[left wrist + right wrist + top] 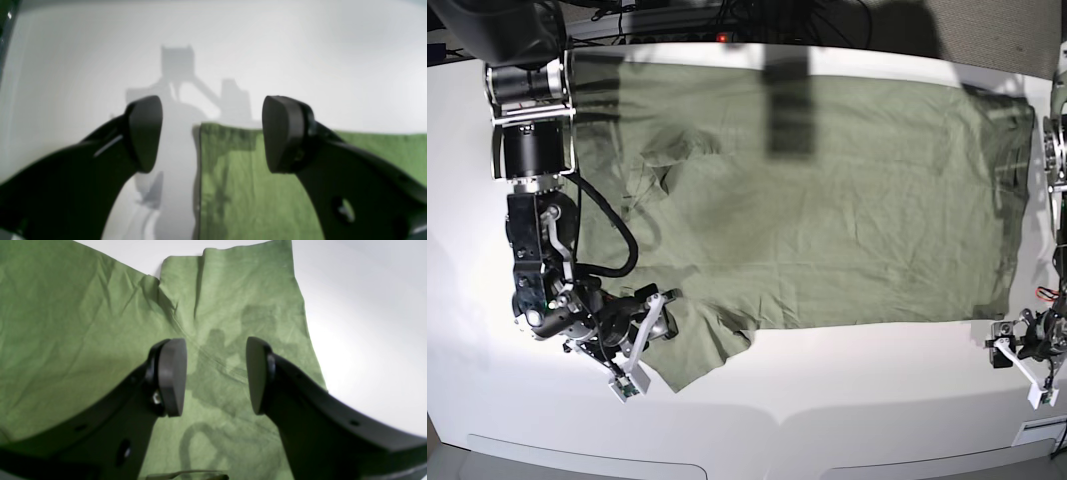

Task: Fold the T-shirt properly
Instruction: 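Lower both grippers onto the hem corners of the green shirt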

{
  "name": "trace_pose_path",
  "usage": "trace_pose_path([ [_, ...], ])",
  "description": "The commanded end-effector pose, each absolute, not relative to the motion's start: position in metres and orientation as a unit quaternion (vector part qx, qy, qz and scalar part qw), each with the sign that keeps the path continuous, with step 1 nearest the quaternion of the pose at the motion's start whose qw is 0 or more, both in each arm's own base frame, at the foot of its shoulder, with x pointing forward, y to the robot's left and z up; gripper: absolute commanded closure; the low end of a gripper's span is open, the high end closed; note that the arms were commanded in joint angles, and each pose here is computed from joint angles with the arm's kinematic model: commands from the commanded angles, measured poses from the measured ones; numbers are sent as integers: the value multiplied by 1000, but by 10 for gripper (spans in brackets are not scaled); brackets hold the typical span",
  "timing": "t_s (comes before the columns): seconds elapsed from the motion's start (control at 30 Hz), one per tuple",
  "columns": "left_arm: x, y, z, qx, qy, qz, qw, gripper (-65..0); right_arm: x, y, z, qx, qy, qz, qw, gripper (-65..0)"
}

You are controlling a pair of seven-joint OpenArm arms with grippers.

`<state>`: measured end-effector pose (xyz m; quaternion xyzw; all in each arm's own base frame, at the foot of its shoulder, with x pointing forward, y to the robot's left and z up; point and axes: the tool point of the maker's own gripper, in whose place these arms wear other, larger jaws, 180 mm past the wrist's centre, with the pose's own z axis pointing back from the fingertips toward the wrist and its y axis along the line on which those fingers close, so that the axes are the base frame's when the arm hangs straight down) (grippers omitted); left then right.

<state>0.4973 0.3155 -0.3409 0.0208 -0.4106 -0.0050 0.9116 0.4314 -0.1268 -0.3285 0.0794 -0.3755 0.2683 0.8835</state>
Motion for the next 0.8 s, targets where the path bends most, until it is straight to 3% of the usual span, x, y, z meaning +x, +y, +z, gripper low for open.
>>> trace_pose_path([
  [0.0, 511, 325, -313, 24, -438, 1, 899, -453, 444, -126, -305, 79, -406, 268, 870, -291],
  [0.27, 498, 328, -329, 20, -411, 10, 911, -453, 439, -116, -305, 112, -400, 263, 871, -291],
  [0.47, 470, 335, -376, 18, -385, 26, 922, -453, 430, -113, -313, 116, -393, 269, 872, -291],
  [0.77, 469, 333, -379, -5, -441, 53, 896, -453, 411, -101, -305, 116, -413, 291, 855, -291],
])
